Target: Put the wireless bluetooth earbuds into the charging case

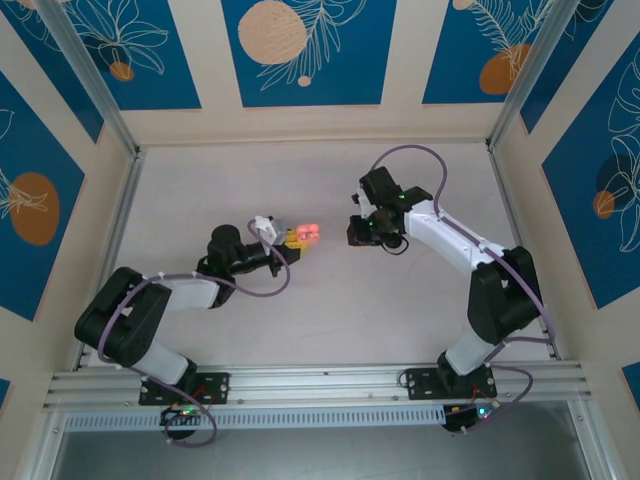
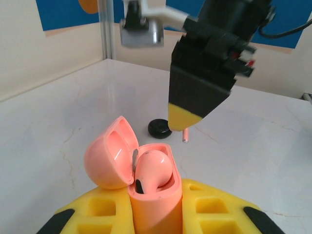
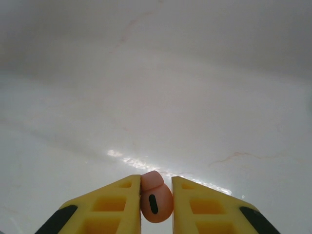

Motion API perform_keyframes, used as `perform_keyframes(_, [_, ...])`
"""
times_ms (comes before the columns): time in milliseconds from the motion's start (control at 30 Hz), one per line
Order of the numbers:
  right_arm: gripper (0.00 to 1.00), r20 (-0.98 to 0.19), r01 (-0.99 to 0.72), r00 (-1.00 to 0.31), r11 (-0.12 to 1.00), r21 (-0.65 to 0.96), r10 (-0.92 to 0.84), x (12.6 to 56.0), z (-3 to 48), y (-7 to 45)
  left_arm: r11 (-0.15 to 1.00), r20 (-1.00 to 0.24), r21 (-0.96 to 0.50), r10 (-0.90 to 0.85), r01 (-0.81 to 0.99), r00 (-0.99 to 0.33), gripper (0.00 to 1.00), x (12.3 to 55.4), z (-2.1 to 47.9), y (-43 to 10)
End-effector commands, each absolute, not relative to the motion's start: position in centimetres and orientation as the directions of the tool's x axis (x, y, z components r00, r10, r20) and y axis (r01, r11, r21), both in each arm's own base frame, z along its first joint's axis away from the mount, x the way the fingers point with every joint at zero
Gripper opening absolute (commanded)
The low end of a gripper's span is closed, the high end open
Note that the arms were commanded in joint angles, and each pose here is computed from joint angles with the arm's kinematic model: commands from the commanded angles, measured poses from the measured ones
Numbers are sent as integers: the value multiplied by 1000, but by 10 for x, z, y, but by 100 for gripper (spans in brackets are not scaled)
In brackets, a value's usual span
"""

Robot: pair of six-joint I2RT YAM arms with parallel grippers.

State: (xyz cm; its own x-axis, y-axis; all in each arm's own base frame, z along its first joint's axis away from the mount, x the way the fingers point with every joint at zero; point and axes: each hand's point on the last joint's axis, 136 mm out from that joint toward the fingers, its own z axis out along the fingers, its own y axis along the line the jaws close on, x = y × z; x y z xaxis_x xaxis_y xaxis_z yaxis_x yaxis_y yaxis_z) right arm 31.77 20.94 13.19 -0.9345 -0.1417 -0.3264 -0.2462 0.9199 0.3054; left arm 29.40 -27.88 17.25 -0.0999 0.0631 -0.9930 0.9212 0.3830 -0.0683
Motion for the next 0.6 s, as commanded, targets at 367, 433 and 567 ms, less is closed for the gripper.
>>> perform_keyframes(367, [18, -680, -620, -652, 751, 226, -334, 295, 210, 242, 264, -994, -101, 3, 959, -105, 16, 281, 189, -295])
perform_keyframes(433, [18, -721, -662, -603, 718, 213, -342, 291, 221, 246, 248, -994, -104, -6, 963, -106, 16, 279, 191, -296])
perform_keyframes(567, [18, -774, -737, -516, 650, 184, -366, 281, 239, 259, 215, -994, -111, -26, 970, -108, 16, 275, 197, -298])
